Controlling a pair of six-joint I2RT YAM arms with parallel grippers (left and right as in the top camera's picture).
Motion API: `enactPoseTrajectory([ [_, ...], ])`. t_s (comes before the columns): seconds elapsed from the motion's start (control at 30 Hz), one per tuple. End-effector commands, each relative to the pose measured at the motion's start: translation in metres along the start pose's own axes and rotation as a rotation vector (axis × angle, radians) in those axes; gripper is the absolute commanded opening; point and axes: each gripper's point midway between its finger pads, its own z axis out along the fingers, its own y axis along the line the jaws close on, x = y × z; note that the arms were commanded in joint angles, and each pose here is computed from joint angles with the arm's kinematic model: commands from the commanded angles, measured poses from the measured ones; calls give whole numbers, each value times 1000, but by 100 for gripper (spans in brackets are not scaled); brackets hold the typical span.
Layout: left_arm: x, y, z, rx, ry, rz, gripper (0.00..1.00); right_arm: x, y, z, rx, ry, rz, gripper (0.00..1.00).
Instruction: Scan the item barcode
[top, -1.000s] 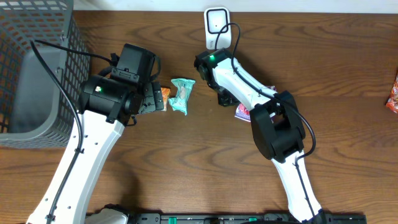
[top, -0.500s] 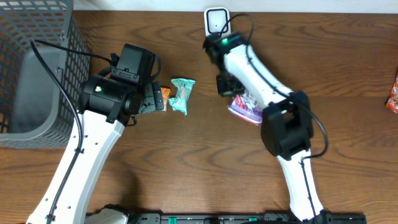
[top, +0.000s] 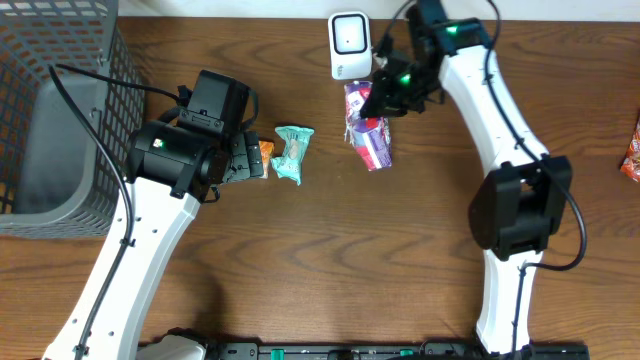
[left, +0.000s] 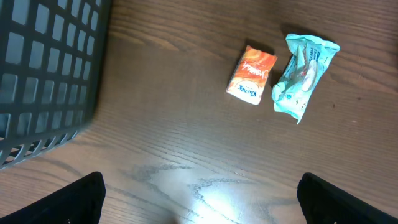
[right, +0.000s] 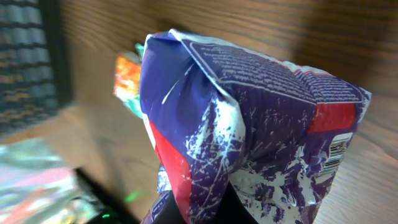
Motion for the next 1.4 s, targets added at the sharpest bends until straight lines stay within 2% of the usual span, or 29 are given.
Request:
enactPoseTrajectory([
  [0.0, -2, 2, -3, 0, -10, -17, 98, 11, 4, -3, -190, 33, 32, 1],
  [0.23, -2, 2, -3, 0, -10, -17, 98, 35, -55, 10, -153, 82, 118, 1],
  [0.33, -2, 2, -3, 0, -10, -17, 98, 42, -96, 4, -6, 88, 219, 2],
  [0.4, -2, 2, -3, 0, -10, -17, 98, 46, -117, -3, 87, 91, 278, 9],
  [0.47, -2, 2, -3, 0, -10, -17, 98, 50, -123, -10, 105, 92, 297, 20],
  [0.6, -2, 2, -3, 0, -10, -17, 98, 51, -128, -29, 130, 70, 307, 33],
  [0.77, -2, 2, -3, 0, -10, -17, 98, 50, -133, -58, 237, 8, 278, 63],
  [0.9, -2, 2, -3, 0, -10, -17, 98, 48, -123, -72, 256, -28, 251, 79],
  [1.17, -2, 2, -3, 0, -10, -17, 98, 50, -128, -77, 299, -32, 247, 94],
  [1.37, -2, 2, -3, 0, -10, -17, 98, 59, -145, -79, 392, -5, 260, 99],
])
